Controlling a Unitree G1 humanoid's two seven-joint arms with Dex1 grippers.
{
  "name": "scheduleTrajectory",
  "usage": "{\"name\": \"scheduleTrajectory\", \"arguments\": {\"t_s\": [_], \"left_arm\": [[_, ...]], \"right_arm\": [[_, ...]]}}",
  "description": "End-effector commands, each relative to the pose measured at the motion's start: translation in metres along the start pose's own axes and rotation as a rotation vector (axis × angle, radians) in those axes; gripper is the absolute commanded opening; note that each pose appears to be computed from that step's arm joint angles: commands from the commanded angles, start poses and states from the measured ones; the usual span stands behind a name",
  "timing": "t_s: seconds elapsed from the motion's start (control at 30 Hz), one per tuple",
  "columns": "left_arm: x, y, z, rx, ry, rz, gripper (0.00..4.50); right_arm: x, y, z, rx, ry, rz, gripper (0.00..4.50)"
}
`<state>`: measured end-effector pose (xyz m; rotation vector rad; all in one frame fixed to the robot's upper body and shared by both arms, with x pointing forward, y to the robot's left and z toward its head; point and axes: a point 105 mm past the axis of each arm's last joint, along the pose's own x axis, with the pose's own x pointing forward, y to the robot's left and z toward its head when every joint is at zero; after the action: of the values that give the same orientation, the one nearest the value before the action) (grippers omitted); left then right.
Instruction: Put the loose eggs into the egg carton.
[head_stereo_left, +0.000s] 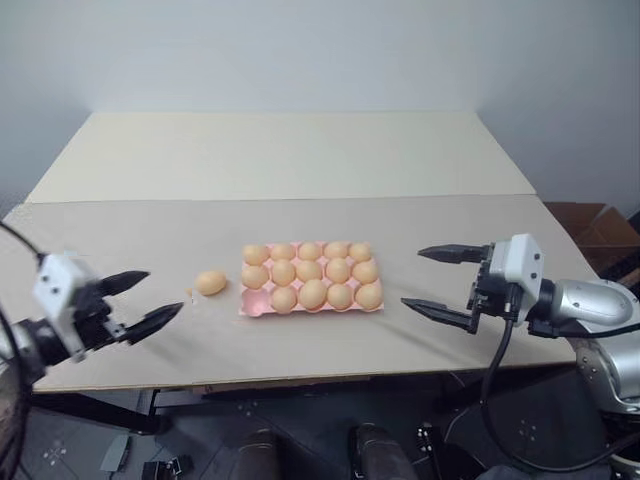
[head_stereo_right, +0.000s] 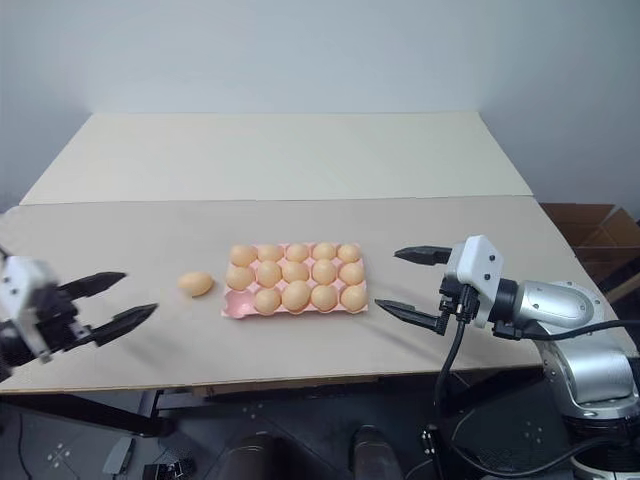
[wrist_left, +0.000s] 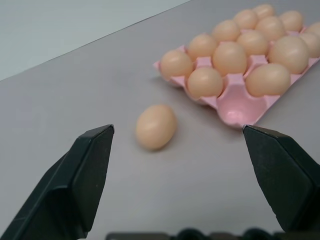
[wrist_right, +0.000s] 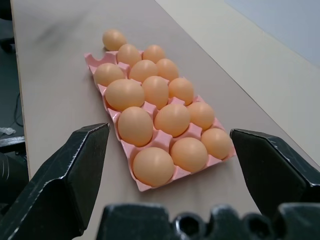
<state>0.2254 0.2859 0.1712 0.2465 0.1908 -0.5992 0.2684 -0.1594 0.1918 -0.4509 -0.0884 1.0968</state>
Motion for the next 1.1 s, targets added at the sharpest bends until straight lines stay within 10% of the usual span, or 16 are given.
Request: {"name": "scheduleTrajectory", "arguments": {"t_s": [0.03, 0.4, 1.1], "left_arm": [[-0.026, -0.007, 0.012, 0.033, -0.033, -0.042, 4.48], [-0.014, -0.008, 0.009, 0.016, -0.034, -0.040, 4.48], [0.127, 0.029, -0.027, 0.014, 0.114, -0.150, 4.09]], "right_arm": [[-0.008, -0.001, 0.009, -0.048, -0.012, 0.016, 4.50], [-0.014, 0.000, 0.007, -0.037, 0.003, 0.015, 4.50], [-0.007, 0.003, 0.017, -0.060, -0.022, -0.012, 4.50]]}}
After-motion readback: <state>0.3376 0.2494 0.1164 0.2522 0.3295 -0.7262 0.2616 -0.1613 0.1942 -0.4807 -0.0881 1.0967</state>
